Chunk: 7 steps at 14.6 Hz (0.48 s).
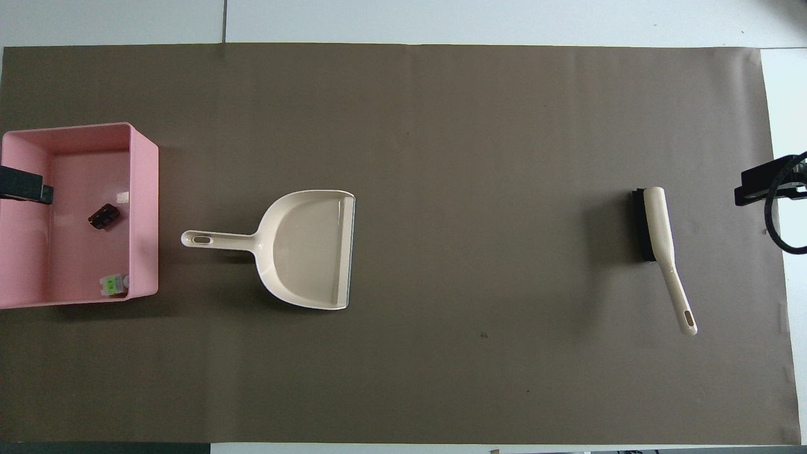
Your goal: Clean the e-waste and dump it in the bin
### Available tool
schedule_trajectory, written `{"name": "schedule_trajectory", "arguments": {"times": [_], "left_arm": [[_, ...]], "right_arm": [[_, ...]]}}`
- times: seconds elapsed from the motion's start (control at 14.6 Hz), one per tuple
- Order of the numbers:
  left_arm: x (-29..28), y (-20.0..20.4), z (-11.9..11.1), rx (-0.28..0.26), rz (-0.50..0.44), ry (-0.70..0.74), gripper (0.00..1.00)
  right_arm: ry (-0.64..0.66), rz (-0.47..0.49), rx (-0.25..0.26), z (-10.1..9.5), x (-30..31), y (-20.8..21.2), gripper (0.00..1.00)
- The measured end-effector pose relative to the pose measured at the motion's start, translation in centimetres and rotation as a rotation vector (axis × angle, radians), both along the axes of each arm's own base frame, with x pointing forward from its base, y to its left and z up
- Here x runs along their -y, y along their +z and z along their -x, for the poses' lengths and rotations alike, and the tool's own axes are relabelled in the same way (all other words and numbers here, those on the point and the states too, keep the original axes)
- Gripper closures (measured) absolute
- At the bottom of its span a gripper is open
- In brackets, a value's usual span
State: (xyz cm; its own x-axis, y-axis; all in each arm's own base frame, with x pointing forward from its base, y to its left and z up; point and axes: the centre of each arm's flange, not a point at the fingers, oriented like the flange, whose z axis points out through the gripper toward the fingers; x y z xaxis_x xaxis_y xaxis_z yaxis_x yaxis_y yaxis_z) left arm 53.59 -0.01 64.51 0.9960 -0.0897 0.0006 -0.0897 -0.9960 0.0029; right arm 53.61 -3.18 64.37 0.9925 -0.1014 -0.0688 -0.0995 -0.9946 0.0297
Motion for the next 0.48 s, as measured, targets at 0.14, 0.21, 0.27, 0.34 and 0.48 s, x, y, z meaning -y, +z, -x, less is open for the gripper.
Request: {"name": "schedule_trajectory", "arguments": {"times": [0.14, 0.21, 0.27, 0.34, 0.48], "left_arm": [[0.19, -0.33, 0.33, -0.034, 0.002, 0.029, 0.02], [0.23, -0.49, 0.43, -0.047, 0.002, 0.036, 0.02], [0.25, -0.66, 0.59, -0.064, 0.002, 0.040, 0.02], [0.25, -0.82, 0.75, -0.079, 0.001, 0.042, 0.02], [0.25, -0.96, 0.82, -0.087, 0.001, 0.043, 0.02]], "right_arm": [[0.000, 0.000, 0.000, 0.00, 0.00, 0.00, 0.01], [0.000, 0.000, 0.000, 0.00, 0.00, 0.00, 0.01], [0.000, 0.000, 0.000, 0.00, 0.00, 0.00, 0.01], [0.000, 0.000, 0.000, 0.00, 0.00, 0.00, 0.01], [0.000, 0.000, 0.000, 0.00, 0.00, 0.00, 0.01]]}}
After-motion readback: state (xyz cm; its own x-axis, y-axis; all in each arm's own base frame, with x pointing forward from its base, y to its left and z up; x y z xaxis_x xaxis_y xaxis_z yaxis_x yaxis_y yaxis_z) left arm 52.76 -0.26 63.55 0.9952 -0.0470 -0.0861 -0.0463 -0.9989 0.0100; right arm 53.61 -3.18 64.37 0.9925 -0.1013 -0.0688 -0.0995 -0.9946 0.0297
